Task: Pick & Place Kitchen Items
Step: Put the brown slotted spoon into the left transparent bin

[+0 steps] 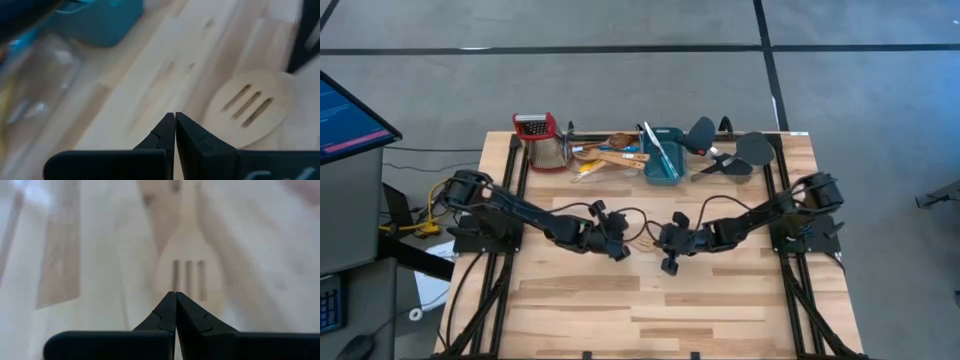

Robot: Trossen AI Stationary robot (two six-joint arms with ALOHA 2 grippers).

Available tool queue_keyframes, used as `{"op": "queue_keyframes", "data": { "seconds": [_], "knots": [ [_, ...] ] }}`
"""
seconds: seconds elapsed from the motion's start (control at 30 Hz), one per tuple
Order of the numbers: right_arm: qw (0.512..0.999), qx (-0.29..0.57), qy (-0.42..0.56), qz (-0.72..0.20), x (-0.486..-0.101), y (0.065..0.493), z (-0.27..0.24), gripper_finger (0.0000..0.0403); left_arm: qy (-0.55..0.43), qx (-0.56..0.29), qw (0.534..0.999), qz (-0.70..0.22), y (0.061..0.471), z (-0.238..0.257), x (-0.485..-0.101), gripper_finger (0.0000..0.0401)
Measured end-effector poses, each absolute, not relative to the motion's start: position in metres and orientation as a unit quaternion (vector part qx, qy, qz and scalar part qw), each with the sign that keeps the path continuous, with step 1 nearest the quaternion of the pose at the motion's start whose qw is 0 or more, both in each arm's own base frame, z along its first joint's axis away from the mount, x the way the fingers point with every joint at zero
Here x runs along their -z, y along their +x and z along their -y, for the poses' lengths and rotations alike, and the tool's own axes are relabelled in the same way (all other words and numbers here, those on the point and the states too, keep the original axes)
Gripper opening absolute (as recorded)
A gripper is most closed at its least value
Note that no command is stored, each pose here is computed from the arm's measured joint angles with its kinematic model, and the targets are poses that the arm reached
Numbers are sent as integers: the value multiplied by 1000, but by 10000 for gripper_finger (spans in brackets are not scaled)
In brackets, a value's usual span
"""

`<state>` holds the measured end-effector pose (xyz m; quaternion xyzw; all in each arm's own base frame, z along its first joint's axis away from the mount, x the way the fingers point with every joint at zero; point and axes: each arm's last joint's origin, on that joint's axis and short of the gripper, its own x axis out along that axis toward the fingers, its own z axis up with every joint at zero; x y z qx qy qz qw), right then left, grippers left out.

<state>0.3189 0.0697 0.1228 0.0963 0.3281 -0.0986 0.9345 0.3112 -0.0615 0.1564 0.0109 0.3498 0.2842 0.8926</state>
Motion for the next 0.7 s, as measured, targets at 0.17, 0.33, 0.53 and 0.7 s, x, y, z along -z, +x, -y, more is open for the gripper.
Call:
{"op": "queue_keyframes", "data": {
  "seconds": [0.17, 0.33, 0.53, 0.7],
  "knots": [
    [931, 76, 111, -338, -109, 324, -68, 0, 24, -299, 886, -354, 297, 57, -175, 1],
    [927, 79, 117, -348, -107, 323, -68, 0, 20, -304, 890, -338, 280, 52, -187, 1],
    [928, 95, 111, -344, -107, 323, -66, 0, 11, -308, 894, -324, 255, 45, -194, 1],
    [925, 113, 103, -349, -105, 322, -63, 0, -17, -319, 893, -317, 237, 41, -189, 1]
  ]
}}
